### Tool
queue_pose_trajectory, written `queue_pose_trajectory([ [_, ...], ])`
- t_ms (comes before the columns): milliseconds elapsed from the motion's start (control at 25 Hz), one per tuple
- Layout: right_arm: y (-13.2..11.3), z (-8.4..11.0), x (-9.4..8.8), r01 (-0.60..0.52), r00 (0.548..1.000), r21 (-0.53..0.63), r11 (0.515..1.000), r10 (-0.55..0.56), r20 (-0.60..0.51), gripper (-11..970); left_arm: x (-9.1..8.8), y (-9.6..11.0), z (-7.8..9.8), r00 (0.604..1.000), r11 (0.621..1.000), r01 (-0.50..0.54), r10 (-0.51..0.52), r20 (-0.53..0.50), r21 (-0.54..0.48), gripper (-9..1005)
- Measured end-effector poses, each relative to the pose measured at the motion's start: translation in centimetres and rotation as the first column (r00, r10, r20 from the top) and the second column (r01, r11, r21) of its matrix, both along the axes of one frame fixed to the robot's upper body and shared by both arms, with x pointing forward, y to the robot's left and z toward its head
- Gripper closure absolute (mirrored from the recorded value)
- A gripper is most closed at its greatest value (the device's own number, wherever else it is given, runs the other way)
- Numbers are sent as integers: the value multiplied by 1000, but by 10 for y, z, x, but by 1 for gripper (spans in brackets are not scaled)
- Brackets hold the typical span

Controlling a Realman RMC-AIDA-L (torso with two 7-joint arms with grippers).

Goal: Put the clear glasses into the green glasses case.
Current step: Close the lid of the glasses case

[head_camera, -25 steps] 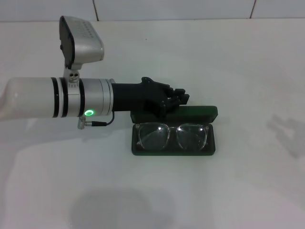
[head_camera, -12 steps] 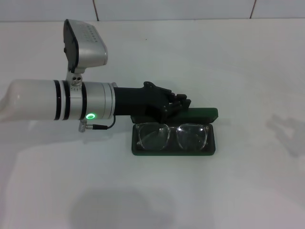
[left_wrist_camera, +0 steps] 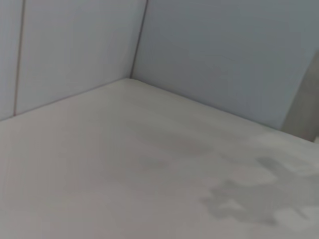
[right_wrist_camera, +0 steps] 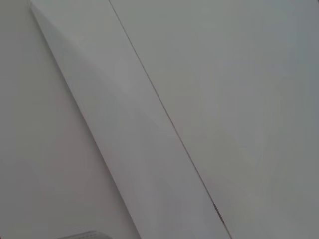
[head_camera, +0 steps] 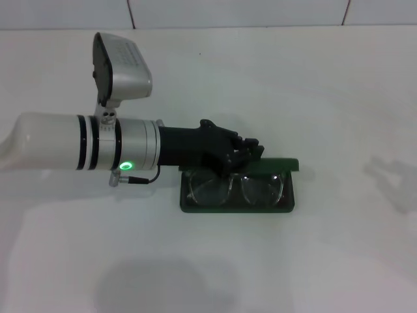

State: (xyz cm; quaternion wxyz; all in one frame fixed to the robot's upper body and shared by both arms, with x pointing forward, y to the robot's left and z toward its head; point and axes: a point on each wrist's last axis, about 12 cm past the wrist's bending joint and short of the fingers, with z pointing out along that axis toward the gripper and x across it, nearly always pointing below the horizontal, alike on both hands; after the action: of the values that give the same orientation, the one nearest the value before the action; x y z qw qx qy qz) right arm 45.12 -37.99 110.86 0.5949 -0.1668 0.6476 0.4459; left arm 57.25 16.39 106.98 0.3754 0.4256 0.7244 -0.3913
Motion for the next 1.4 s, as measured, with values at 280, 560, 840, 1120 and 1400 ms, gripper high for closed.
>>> queue_pose_trajectory([
  [280, 0, 0, 0, 0, 1000, 1, 1000, 0, -1, 756, -4, 0, -3, 1000, 1000, 13, -13, -7, 11, 780],
  [560, 0, 0, 0, 1, 1000, 1, 1000, -1, -1, 756, -8, 2, -6, 1000, 1000, 24, -23, -9, 14, 767],
  [840, 0, 0, 1, -1, 1000, 1, 1000, 1, 1, 756, -13, 4, -7, 999, 999, 47, -47, -21, 3, 755],
  [1120, 1, 1, 2, -3, 1000, 1, 1000, 3, 3, 756, -16, 6, -10, 998, 999, 54, -54, -31, 3, 742],
  [1400, 1, 1, 2, -3, 1000, 1, 1000, 3, 3, 756, -18, 7, -12, 998, 998, 55, -54, -42, 9, 730],
])
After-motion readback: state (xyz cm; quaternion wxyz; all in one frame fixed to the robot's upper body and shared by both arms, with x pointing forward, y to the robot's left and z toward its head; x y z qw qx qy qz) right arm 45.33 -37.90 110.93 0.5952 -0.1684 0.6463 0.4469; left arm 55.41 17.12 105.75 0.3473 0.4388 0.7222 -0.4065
